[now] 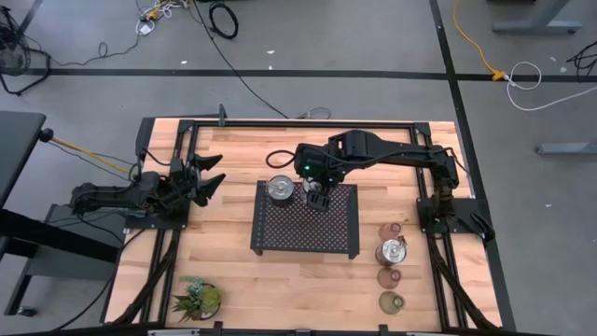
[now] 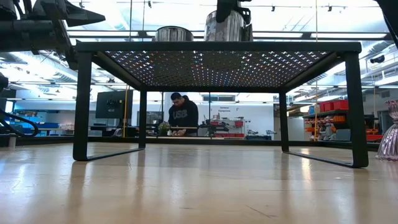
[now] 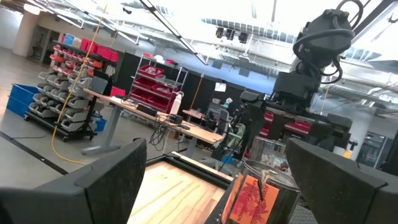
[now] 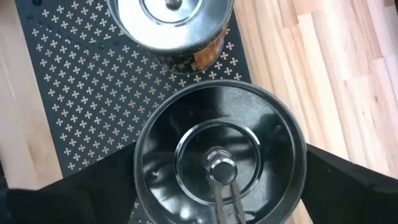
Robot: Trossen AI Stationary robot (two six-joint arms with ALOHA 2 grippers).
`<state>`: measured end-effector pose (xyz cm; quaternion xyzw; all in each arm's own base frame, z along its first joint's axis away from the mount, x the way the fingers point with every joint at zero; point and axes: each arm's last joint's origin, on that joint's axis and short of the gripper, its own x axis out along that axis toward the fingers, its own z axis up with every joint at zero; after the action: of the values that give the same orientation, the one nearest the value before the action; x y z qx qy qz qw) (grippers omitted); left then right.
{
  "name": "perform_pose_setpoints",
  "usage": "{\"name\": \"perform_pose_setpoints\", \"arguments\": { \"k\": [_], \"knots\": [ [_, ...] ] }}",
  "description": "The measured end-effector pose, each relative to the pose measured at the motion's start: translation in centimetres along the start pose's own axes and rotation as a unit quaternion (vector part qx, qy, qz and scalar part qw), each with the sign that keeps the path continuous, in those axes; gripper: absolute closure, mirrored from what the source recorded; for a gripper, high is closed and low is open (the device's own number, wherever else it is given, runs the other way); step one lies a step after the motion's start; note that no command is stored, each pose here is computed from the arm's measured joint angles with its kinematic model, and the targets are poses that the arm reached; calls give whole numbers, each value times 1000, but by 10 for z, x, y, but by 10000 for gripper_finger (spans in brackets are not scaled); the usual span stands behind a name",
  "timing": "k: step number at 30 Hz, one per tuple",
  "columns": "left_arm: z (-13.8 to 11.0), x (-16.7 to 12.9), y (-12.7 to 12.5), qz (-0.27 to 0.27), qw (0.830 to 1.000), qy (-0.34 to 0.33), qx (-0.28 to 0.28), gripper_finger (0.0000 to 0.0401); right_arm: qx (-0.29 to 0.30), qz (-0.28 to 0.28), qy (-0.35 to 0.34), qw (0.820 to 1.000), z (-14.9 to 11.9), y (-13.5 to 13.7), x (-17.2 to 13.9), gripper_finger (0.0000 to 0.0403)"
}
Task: Pick & Place candle stick holders
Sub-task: Put the top brown scented candle on the shelf aligned with the other scented candle, then put the top pink glass candle holder on the shelf
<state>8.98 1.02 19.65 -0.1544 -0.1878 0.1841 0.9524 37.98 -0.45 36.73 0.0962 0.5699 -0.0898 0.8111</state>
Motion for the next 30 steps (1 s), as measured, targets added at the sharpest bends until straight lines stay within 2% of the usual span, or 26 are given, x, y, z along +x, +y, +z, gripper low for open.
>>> {"name": "perform_pose_setpoints", "arguments": {
  "k": [4,11,18,25,30],
  "knots": [
    [0,0,0,0,1000,0,0,16,0,2,-9,1000,2,0,0,12],
    [0,0,0,0,1000,0,0,16,1,17,-20,1000,4,2,-1,39],
    [0,0,0,0,1000,0,0,16,0,16,-17,1000,3,2,-1,42],
    [0,0,0,0,1000,0,0,16,-18,-41,-17,999,2,-5,-1,42],
    [0,0,0,0,1000,0,-2,16,-31,-51,10,998,-5,-12,-7,42]
  ]
}}
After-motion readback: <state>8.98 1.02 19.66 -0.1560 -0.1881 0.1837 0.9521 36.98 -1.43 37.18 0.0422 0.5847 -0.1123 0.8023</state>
